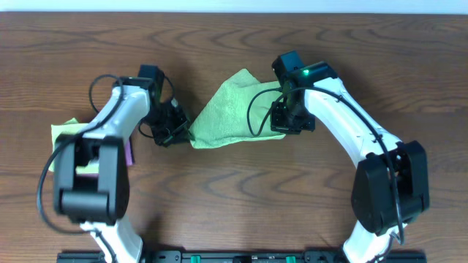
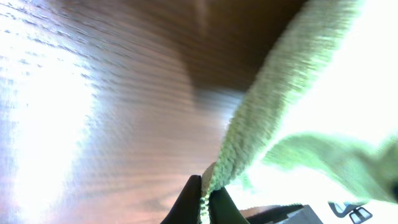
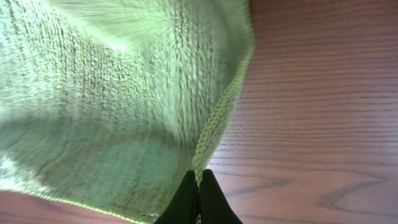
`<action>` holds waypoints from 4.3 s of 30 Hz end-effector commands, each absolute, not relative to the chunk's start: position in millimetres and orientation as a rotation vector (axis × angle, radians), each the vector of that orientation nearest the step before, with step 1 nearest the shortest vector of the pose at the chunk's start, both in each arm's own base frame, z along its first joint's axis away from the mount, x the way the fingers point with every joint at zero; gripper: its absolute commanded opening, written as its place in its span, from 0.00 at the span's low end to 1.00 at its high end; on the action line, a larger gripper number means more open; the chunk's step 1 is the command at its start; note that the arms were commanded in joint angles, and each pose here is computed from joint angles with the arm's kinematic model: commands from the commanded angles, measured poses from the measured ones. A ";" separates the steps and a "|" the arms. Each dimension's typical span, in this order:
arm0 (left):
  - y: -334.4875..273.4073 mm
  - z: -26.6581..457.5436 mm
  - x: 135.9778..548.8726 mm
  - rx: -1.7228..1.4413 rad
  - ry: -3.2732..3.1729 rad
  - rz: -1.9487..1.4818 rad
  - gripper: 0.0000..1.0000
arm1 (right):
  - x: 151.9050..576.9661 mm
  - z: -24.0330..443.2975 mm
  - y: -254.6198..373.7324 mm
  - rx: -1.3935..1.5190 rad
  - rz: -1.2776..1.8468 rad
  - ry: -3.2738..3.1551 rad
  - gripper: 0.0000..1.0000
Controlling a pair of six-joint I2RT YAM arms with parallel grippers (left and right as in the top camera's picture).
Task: Fold the cloth
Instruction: 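Pull the grippers apart to stretch the cloth between them, then lower the stretched cloth onto the table, laying it flat, then lower the stretched green cloth onto the table, laying it flat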
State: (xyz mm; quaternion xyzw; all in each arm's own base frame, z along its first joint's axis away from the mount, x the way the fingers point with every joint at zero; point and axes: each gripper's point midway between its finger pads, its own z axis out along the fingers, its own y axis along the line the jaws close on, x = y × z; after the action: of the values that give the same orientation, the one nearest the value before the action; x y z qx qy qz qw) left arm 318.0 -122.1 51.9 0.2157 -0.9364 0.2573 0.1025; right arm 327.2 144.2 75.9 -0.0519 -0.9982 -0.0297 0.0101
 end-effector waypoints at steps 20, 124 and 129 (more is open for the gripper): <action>-120.9 134.5 294.2 0.563 -2.891 0.878 0.06 | 299.6 149.7 134.7 -0.158 -0.093 -3.248 0.01; -130.8 154.8 373.8 0.574 -3.051 0.815 0.06 | 400.7 202.5 118.5 -0.154 0.203 -3.624 0.01; -132.0 131.6 396.3 0.599 -3.056 0.826 0.06 | 425.0 192.3 119.0 -0.134 0.210 -3.663 0.01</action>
State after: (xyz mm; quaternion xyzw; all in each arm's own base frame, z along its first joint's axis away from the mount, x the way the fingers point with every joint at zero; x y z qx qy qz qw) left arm 384.2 -135.4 142.1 0.1809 -0.9470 0.2630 -0.0365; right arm 413.2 126.9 192.9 -0.0439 -0.9659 0.0379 -0.2523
